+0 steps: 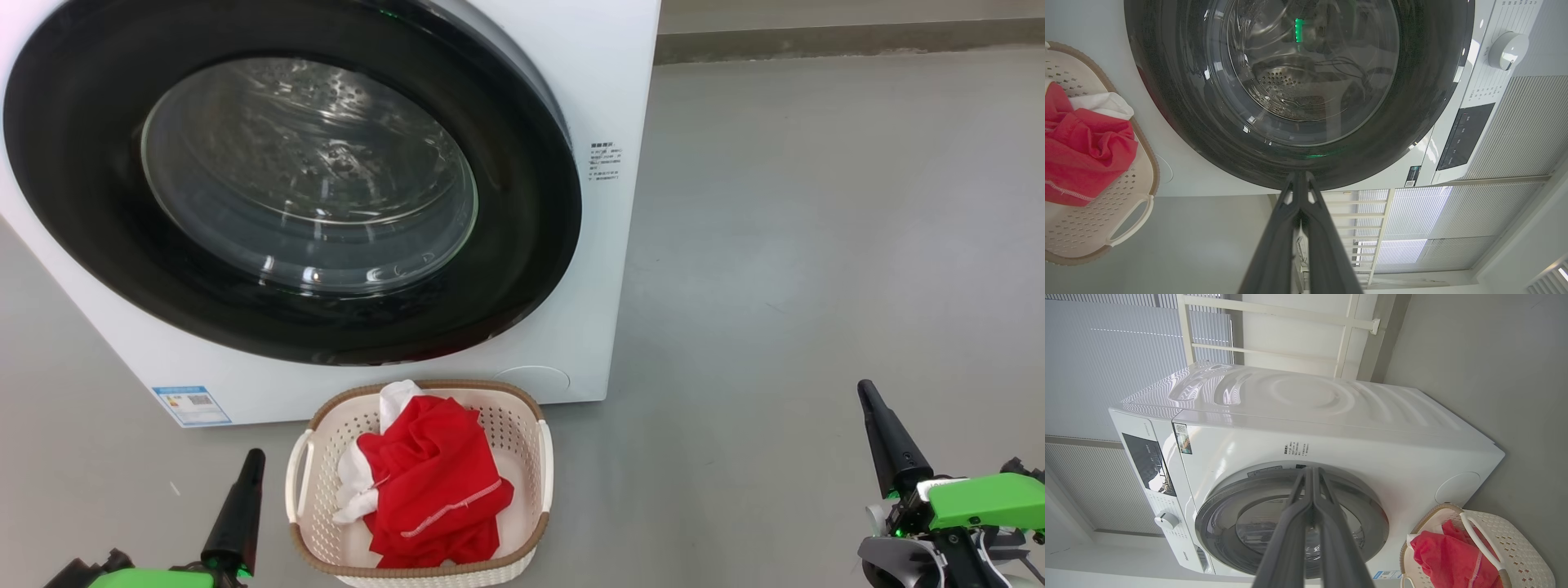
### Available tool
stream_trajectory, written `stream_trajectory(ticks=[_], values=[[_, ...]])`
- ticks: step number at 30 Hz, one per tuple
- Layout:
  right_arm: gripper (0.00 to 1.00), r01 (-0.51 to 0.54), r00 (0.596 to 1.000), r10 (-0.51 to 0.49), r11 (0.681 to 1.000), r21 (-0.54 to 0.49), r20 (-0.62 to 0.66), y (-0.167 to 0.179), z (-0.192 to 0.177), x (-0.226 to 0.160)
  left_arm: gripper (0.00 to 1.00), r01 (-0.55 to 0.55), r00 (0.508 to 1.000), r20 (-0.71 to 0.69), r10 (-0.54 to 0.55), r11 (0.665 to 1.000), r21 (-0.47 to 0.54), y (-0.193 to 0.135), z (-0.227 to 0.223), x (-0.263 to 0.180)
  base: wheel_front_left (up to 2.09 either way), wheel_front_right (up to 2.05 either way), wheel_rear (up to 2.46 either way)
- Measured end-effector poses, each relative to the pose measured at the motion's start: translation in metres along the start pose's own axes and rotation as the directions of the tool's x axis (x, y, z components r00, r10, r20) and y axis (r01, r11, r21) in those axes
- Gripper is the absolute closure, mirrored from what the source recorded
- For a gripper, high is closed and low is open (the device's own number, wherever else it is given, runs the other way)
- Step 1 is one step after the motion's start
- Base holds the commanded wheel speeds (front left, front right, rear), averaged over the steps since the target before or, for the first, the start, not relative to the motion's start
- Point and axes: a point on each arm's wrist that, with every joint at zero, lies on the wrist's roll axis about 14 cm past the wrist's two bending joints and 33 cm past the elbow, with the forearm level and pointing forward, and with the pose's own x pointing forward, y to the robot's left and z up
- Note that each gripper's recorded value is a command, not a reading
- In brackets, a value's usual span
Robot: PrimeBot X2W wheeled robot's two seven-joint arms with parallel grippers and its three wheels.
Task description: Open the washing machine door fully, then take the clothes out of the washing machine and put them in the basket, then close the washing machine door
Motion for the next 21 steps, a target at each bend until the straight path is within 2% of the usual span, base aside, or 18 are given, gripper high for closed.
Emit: stream_trajectory(ticks=[21], values=[[1.00, 0.000, 1.000, 0.000, 1.000, 0.000, 0.000, 0.0001, -0.0001, 0.0000, 1.00, 0.000, 1.000, 0.000, 0.000, 1.000, 0.000, -0.0001, 0.0000, 0.0000, 0.00, 0.00, 0.00]])
